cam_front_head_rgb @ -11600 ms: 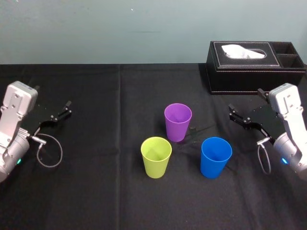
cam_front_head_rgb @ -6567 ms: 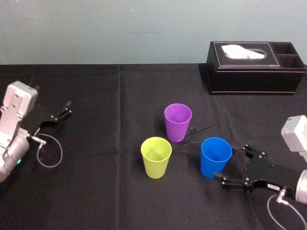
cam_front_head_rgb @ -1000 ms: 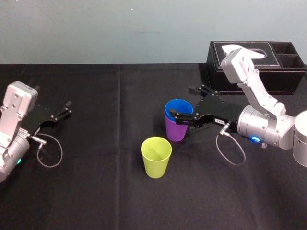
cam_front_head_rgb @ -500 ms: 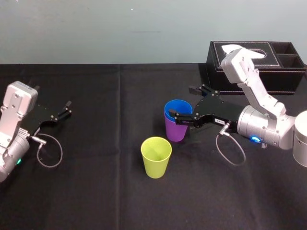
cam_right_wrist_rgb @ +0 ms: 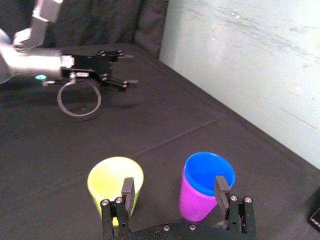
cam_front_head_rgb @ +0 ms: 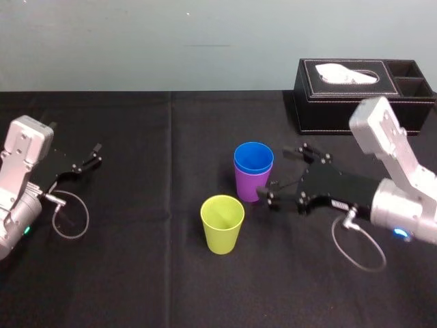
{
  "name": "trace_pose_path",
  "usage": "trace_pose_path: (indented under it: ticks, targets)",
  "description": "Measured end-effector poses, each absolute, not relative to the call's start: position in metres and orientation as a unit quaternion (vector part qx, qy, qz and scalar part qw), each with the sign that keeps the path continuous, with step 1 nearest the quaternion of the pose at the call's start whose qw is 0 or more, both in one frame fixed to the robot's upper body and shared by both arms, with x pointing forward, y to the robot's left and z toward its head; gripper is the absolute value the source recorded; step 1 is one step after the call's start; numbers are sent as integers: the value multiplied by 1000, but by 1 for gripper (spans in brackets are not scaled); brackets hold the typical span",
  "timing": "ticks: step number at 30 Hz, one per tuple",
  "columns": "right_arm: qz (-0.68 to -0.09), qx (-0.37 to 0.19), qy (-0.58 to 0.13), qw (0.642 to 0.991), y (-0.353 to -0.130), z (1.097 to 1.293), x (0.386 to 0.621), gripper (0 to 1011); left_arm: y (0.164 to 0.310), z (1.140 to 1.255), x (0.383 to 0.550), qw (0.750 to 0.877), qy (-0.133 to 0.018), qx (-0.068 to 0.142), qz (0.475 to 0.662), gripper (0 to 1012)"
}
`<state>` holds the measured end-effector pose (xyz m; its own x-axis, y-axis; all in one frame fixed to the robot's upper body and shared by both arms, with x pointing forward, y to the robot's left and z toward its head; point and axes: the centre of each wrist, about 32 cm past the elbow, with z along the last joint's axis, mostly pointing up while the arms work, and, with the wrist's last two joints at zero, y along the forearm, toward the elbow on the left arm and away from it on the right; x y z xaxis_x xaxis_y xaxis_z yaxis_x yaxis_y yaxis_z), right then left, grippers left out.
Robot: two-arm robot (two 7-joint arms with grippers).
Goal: Stack the three plastic cups sequentially using one hand.
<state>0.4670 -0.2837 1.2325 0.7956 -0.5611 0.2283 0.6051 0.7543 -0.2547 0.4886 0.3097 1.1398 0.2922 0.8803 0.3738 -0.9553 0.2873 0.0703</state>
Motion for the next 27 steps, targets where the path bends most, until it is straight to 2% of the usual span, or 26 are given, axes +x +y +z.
trace_pose_path:
  ticks: [12,27]
  targets:
    - [-281,-172,-50,943,-290,1214,444,1003,310,1140,489,791,-132,141,580,1011]
    - [-262,-175,-15,949,-281,1188,447,1003,310,1140,489,791,-132,142,580,1011]
